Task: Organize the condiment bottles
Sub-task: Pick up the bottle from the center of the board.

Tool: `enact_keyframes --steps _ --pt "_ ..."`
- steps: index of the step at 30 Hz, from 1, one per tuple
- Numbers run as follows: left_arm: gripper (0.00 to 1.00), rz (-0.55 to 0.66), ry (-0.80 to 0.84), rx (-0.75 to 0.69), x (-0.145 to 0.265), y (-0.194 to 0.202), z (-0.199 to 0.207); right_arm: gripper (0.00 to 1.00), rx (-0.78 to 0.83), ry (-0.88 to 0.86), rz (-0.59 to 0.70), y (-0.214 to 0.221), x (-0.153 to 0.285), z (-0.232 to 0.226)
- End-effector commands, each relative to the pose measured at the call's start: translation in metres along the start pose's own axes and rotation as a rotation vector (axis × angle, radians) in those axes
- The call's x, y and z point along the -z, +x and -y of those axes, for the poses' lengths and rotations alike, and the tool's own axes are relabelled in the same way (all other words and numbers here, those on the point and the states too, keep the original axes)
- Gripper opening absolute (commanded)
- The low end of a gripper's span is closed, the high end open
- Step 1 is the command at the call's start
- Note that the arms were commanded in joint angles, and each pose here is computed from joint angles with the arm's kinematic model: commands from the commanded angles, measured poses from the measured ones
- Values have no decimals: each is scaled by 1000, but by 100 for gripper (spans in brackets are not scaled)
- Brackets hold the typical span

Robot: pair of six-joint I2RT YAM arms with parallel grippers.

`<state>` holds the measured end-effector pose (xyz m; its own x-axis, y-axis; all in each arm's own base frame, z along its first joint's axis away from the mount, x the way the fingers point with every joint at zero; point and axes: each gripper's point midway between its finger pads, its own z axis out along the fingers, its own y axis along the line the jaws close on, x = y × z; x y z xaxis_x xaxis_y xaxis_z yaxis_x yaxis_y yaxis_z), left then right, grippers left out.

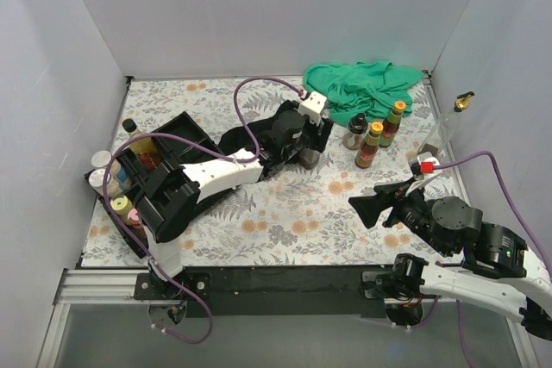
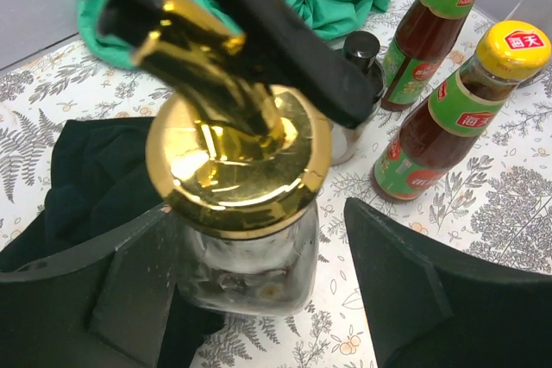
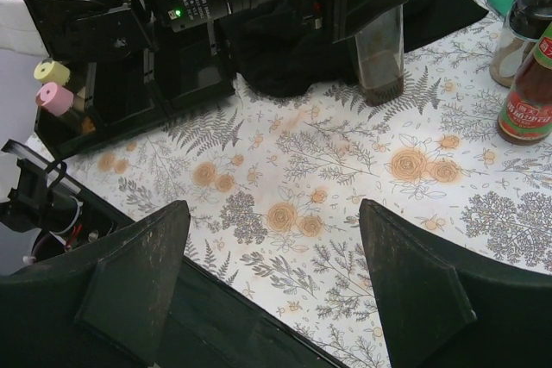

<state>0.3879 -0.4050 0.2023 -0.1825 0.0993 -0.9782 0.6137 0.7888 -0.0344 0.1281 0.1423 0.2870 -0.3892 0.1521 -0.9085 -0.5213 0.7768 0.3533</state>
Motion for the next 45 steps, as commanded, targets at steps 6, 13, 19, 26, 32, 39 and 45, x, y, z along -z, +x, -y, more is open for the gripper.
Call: enact_keyframes --steps 6,13,19,26,32,39,45 --pt "42 80 28 -25 -4 -34 6 88 -28 9 43 -9 2 2" --pt "8 99 25 4 3 -48 6 88 -35 7 56 -12 4 3" --pt "0 160 -33 59 13 -103 -1 88 -41 6 61 -13 6 4" --pt "0 208 -190 30 29 -162 -30 88 -45 -2 60 -13 7 2" --pt "0 207 -401 69 59 -179 -104 87 -66 -14 69 -15 10 1" --pt "0 196 -648 175 115 -179 -211 87 -68 -26 64 -15 10 -1" --pt "0 259 -889 232 184 -178 -297 88 -62 -20 59 -14 8 -1"
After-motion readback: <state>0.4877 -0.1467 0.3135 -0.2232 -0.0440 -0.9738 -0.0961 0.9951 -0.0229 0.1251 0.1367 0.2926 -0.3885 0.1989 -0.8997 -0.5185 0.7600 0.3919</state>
